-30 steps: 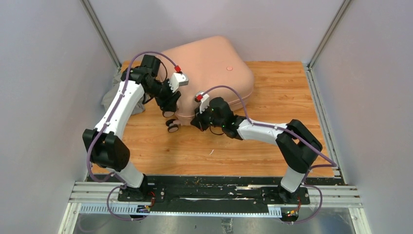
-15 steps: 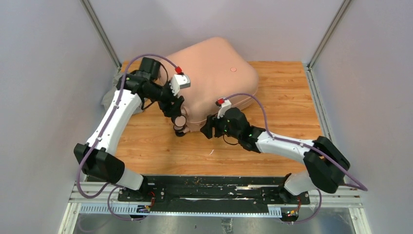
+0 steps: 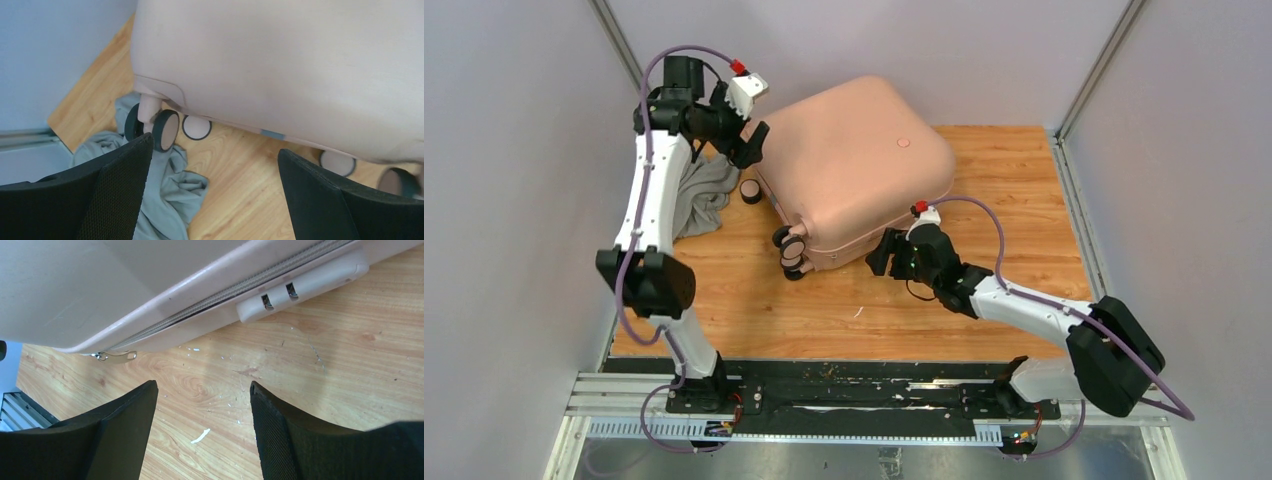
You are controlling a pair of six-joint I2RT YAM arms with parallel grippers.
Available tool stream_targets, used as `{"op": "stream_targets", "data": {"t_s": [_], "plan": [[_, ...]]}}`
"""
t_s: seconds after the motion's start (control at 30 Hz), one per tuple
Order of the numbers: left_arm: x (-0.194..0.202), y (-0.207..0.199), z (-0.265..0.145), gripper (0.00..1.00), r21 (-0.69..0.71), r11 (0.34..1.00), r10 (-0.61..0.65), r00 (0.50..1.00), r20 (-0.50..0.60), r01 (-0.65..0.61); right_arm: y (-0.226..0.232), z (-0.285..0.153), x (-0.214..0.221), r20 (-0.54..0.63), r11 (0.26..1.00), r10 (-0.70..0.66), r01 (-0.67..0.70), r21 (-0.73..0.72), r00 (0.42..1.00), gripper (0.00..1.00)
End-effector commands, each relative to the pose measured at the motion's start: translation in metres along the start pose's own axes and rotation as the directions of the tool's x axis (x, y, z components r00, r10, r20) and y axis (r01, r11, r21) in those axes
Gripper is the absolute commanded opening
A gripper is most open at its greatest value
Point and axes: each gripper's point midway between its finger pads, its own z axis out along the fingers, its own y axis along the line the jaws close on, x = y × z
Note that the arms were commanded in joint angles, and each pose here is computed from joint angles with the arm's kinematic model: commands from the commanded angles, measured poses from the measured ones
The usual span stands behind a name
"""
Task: Pack the luggage
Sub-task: Zip the luggage at the center of the board.
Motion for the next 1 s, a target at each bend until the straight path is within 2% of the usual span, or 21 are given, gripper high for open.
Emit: {"op": "stream_targets", "data": {"t_s": [0.0, 0.17, 0.37, 0.6, 0.8, 0.87, 0.97], "plan": [[0.030, 0.042, 0.037, 1.00, -0.038, 0.996, -0.079, 0.993, -0.083, 0.076, -0.008, 0.003, 0.008, -0.029, 0.998, 0.046, -0.045, 0.037, 0.999, 0.71], [0.052, 0.081, 0.063, 1.00, -0.085, 0.993, -0.095, 0.988, -0.126, 0.085, -0.013, 0.004, 0.012, -0.043, 0.997, 0.065, -0.063, 0.037, 0.997, 0.71], [0.076, 0.092, 0.094, 1.00, -0.071, 0.994, -0.091, 0.982, -0.164, 0.080, -0.025, 0.005, 0.016, -0.058, 0.993, 0.111, -0.109, 0.046, 0.992, 0.70], [0.091, 0.060, 0.124, 1.00, 0.125, 0.989, -0.059, 0.991, -0.121, 0.074, -0.034, 0.014, 0.008, -0.074, 0.982, 0.190, -0.188, 0.036, 0.979, 0.65], [0.102, 0.051, 0.118, 1.00, 0.146, 0.988, -0.017, 0.989, -0.144, 0.039, -0.032, 0.026, -0.011, -0.055, 0.979, 0.201, -0.200, 0.026, 0.978, 0.61], [0.101, 0.044, 0.111, 0.98, 0.160, 0.987, -0.001, 0.991, -0.137, 0.023, -0.032, 0.029, -0.016, -0.047, 0.980, 0.200, -0.199, 0.024, 0.979, 0.59], [0.098, 0.032, 0.099, 0.81, 0.179, 0.984, 0.011, 0.992, -0.123, 0.011, -0.031, 0.035, -0.033, -0.018, 0.981, 0.192, -0.191, 0.013, 0.981, 0.55]]}}
